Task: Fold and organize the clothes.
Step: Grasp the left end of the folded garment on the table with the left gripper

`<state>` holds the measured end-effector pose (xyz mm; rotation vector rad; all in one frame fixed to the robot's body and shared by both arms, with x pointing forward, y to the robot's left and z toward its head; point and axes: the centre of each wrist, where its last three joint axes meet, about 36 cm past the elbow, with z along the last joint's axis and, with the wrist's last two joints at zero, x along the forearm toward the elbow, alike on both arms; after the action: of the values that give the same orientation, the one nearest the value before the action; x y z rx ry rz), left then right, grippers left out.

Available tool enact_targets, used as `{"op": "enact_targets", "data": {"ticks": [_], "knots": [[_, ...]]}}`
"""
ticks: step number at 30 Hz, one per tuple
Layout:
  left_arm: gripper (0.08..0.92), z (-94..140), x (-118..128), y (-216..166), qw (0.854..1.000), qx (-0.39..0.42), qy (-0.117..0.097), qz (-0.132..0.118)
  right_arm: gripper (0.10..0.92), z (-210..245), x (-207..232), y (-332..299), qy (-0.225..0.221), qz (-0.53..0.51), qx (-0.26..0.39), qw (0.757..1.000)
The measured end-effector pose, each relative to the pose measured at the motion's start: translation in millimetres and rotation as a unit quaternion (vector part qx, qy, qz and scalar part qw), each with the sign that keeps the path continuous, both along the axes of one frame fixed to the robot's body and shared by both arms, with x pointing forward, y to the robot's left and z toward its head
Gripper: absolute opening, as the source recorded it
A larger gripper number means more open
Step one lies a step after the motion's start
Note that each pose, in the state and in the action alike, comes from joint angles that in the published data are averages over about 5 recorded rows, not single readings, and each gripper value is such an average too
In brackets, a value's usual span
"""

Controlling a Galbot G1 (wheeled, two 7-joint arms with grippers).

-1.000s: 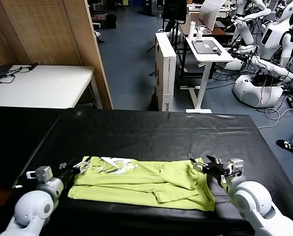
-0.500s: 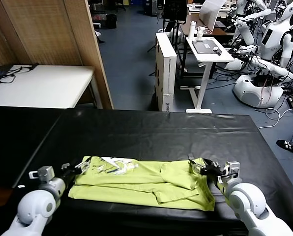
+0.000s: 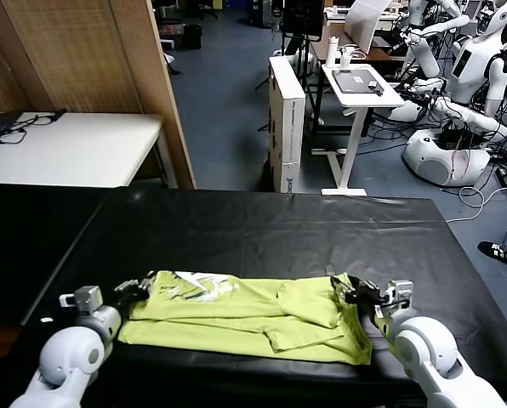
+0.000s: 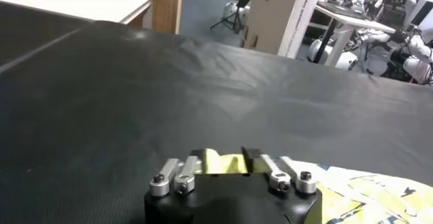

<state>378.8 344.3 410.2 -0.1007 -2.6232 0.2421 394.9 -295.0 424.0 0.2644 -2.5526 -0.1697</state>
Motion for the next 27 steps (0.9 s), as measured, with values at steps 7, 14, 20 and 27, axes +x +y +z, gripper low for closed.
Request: {"op": "enact_targets", "data": {"ticks": [7,14,20,27], "knots": [[0.146,0,-3,7,1.0,0.004,0.0,0.006,0.141,-3,-2,0,0.002,-0.01,0.002,1.0],[0.146,1,-6,14,1.0,0.01,0.001,0.011,0.141,-4,-4,1,0.004,-0.011,0.003,1.0],[0.146,1,-8,16,1.0,0.01,0.002,0.013,0.141,-5,-5,0,0.006,-0.014,0.003,1.0],[0.146,1,-9,15,1.0,0.009,0.003,0.014,0.141,-4,-6,-1,0.005,-0.013,0.008,1.0]]}}
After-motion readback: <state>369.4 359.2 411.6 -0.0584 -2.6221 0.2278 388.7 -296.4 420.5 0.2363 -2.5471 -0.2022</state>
